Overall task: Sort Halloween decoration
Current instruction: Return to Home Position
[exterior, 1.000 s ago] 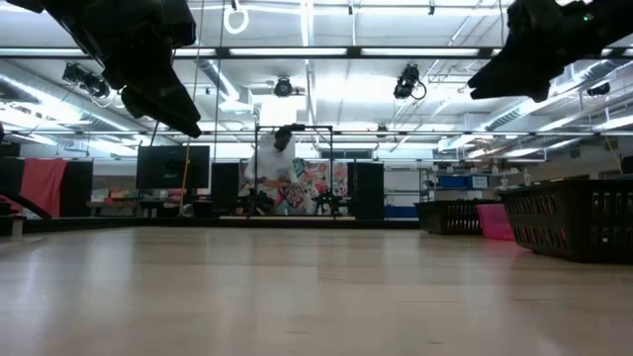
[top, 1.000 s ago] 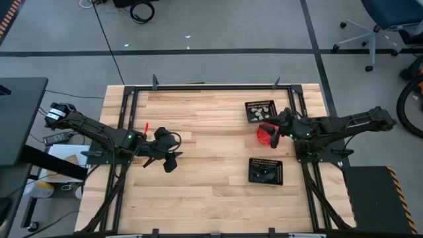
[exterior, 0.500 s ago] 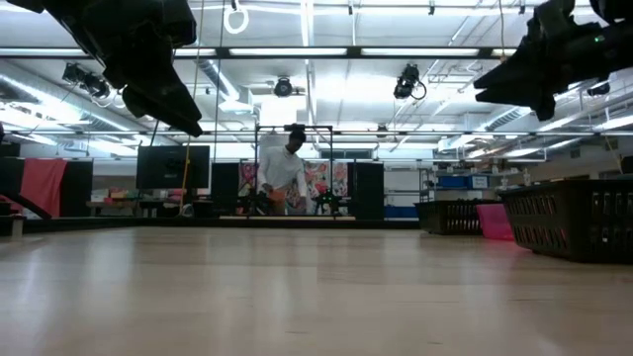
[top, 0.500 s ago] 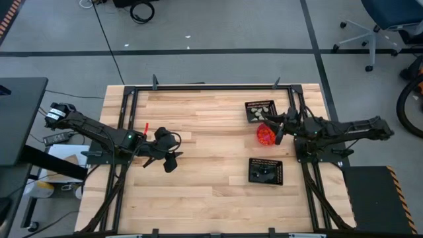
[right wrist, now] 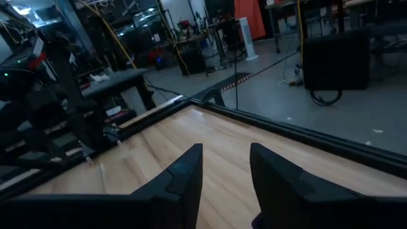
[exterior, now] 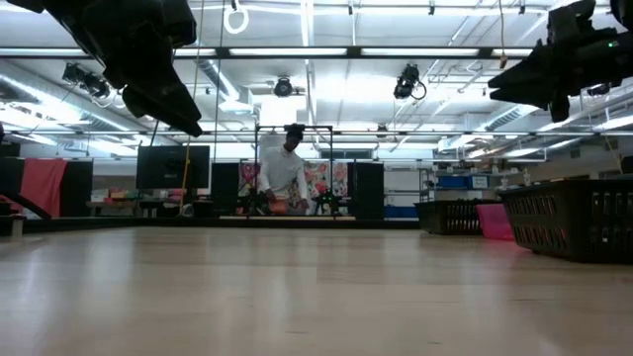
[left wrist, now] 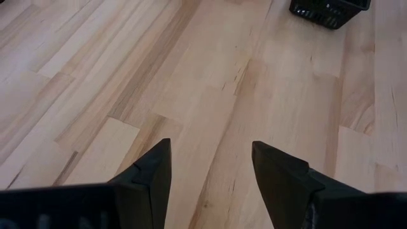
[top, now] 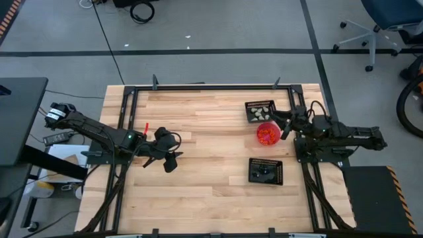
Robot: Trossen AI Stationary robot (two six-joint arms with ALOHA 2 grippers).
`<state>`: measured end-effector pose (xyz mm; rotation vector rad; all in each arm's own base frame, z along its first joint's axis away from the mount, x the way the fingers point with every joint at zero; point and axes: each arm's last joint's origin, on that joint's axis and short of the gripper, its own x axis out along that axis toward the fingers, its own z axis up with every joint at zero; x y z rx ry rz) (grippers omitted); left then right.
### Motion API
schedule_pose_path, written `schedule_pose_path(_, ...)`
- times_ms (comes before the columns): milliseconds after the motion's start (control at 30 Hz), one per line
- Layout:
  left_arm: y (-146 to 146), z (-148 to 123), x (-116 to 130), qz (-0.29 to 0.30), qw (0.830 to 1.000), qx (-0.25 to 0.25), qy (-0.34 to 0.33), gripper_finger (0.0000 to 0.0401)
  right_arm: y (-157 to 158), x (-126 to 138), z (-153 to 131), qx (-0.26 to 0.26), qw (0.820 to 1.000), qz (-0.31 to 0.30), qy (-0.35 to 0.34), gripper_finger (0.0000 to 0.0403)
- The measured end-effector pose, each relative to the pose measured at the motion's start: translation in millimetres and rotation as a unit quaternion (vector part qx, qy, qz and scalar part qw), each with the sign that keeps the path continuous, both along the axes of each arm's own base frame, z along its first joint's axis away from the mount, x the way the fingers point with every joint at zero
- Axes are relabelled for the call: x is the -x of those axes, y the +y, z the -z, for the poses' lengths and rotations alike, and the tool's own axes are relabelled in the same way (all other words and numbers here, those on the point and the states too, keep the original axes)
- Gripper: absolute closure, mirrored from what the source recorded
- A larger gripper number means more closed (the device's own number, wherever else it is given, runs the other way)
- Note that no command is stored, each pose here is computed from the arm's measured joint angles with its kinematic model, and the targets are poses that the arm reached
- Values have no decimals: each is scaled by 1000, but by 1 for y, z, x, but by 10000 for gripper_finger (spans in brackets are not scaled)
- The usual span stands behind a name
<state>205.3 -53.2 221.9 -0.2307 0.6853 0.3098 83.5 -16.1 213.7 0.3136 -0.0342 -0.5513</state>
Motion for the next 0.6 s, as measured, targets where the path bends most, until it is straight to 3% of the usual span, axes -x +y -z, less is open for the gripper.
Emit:
schedule_pose_path(467, 0, 0, 0, 4, 1000, -4, 1, 209, -2, 10, 5, -7, 1000, 22, 5, 270)
schedule_pose_path(600, 1, -1, 0, 15, 999, -40, 3, 209, -1, 7, 11, -13, 1000, 9, 6, 270)
